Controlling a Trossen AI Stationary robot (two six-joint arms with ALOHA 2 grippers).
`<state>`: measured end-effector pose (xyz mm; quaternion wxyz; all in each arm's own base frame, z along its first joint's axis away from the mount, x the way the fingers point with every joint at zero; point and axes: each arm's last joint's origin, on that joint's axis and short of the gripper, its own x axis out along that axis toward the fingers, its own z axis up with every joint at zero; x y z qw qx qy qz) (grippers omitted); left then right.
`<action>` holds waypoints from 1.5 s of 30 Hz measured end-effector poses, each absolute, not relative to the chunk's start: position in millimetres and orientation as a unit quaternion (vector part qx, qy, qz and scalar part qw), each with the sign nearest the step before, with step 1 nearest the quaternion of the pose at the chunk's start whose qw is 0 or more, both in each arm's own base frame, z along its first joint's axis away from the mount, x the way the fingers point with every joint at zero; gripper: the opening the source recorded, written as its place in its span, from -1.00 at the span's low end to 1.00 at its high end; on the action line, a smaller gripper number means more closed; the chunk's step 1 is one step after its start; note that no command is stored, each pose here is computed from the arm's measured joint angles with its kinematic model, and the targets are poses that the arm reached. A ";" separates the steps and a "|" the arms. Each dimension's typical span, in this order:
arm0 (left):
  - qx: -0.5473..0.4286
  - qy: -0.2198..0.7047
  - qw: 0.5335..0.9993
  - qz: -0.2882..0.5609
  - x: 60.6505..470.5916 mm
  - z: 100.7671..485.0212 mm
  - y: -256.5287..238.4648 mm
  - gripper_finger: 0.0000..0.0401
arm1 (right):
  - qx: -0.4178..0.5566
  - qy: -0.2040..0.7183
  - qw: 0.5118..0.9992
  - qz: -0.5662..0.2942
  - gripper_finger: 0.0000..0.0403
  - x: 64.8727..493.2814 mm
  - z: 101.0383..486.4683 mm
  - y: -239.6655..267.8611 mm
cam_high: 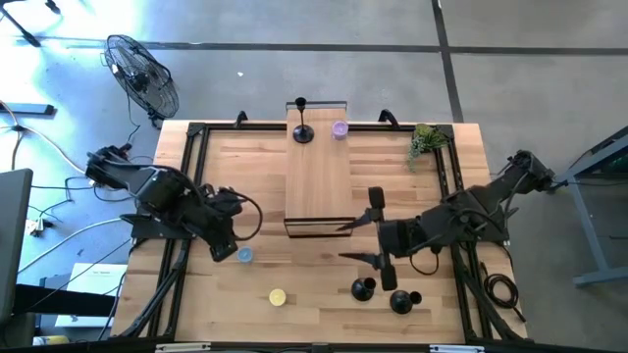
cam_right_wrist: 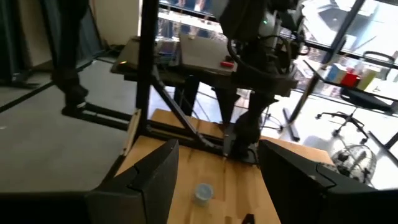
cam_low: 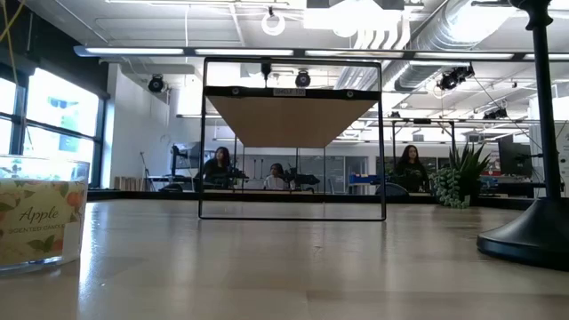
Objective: Pick & Place candle stick holders
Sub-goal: Put the blue scented candle on the shelf
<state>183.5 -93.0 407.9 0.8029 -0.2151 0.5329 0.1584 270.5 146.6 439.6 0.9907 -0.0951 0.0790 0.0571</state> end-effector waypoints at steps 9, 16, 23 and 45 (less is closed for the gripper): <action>-0.241 0.547 0.783 0.173 191.1 401.4 -98.3 0.35 | -0.116 0.082 0.987 0.070 0.07 266.7 438.5 152.5; -0.240 0.578 0.751 0.208 193.0 376.0 -100.0 0.59 | -0.120 0.092 0.985 0.079 0.07 266.3 436.3 152.7; -0.286 0.597 0.713 0.233 198.7 346.9 -105.4 0.81 | -0.130 0.108 0.982 0.081 0.07 265.6 432.9 152.3; -0.391 0.582 0.644 0.306 207.5 279.9 -112.4 0.82 | -0.148 0.121 0.978 0.082 0.07 265.1 430.3 151.5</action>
